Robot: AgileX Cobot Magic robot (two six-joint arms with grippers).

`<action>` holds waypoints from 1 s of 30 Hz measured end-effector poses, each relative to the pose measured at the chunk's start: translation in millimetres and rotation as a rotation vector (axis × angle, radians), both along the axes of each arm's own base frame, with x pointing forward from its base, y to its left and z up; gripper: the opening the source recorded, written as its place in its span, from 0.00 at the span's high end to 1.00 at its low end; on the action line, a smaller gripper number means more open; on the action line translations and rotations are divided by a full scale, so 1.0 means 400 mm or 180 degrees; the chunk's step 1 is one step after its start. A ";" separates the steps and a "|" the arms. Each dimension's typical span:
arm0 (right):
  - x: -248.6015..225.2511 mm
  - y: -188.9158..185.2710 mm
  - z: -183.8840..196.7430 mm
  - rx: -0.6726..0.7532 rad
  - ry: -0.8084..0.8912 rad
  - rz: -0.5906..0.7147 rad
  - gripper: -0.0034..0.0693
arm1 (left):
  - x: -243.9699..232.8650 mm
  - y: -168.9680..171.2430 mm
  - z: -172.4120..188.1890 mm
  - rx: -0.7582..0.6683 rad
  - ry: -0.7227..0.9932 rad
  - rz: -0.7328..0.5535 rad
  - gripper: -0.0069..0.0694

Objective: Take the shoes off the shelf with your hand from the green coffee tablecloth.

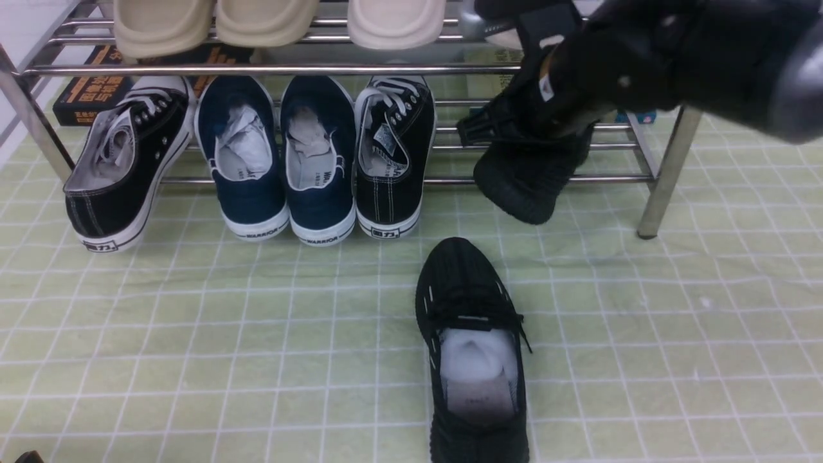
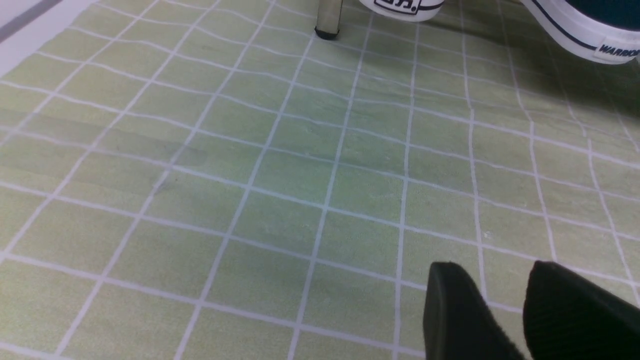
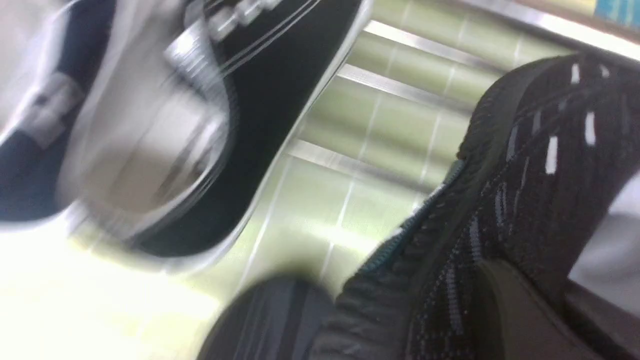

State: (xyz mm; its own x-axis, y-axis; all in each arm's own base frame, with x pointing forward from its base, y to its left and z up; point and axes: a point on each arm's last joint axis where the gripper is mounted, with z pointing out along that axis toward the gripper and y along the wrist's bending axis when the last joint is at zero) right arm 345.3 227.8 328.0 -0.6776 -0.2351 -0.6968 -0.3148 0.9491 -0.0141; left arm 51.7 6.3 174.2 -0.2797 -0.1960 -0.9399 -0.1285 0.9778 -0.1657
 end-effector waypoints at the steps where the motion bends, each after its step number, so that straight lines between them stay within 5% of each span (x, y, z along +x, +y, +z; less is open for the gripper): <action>1: -0.010 0.002 0.007 -0.0006 0.0015 0.0026 0.94 | 0.000 0.000 0.000 0.0000 0.0000 0.0000 0.59; 11: -0.237 0.001 0.150 -0.0188 0.0445 0.0609 0.94 | 0.000 0.000 0.000 0.0000 0.0000 0.0000 0.59; 16: -0.350 0.050 0.178 -0.0047 0.0683 0.1299 0.94 | 0.000 0.000 0.000 0.0000 0.0000 0.0000 0.59; 23: -0.458 0.194 0.134 0.0163 0.0879 0.2165 0.94 | 0.000 0.000 0.000 0.0000 0.0000 0.0000 0.59; 30: -0.423 0.281 0.057 0.0312 0.0815 0.2092 0.93 | 0.000 0.000 0.000 0.0000 0.0000 0.0000 0.59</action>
